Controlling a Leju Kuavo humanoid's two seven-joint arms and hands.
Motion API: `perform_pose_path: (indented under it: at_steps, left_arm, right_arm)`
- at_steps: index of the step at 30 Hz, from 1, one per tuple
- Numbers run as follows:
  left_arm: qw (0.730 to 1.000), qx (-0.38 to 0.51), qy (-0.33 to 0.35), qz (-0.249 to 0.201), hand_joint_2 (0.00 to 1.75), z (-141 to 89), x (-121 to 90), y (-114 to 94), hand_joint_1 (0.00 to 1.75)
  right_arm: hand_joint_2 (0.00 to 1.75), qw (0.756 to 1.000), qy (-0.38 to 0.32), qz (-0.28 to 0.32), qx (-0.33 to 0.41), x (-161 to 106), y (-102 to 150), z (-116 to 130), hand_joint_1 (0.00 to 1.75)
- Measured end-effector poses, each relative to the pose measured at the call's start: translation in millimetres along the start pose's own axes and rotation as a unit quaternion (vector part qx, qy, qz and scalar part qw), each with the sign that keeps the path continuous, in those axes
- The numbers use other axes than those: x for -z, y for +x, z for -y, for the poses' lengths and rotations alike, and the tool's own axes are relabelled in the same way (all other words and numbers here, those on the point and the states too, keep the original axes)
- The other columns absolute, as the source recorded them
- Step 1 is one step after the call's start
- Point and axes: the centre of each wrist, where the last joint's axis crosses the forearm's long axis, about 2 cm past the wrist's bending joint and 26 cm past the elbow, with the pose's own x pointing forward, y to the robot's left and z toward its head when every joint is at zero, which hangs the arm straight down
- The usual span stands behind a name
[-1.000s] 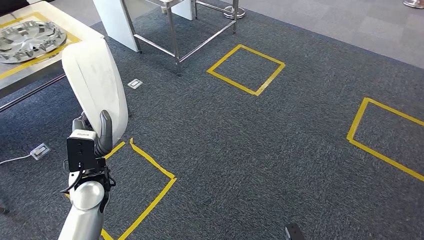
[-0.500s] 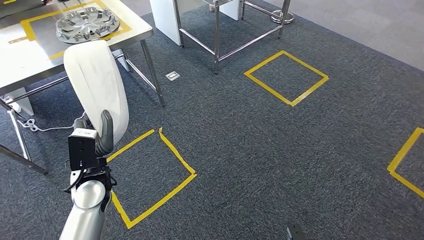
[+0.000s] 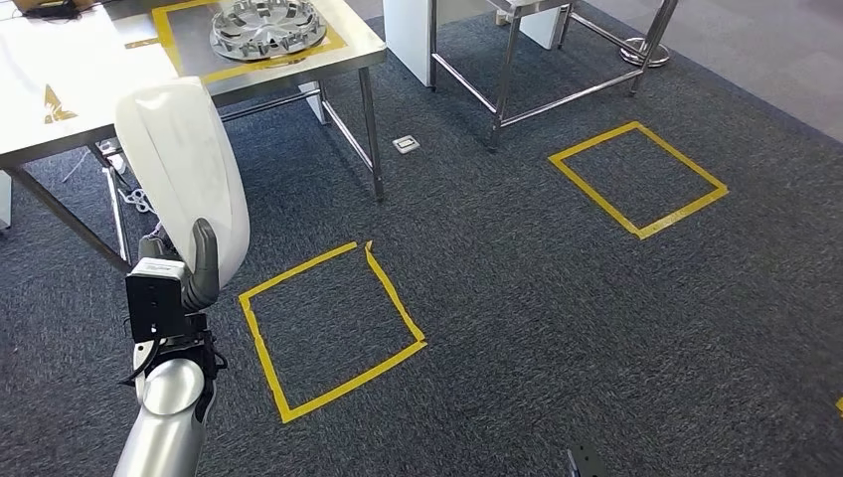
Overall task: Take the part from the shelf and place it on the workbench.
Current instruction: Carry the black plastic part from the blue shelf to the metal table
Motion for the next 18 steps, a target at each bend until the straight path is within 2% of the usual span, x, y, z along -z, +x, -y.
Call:
perform_pose_path:
  at_steps: [18]
  left_arm:
    - [1.0,-0.002,0.0,-0.002,1.75,2.1,-0.6,-0.6,1.75]
  right_arm:
    - [0.0,1.0,0.008,-0.004,0.003,0.3,1.1,-3.4,0.0]
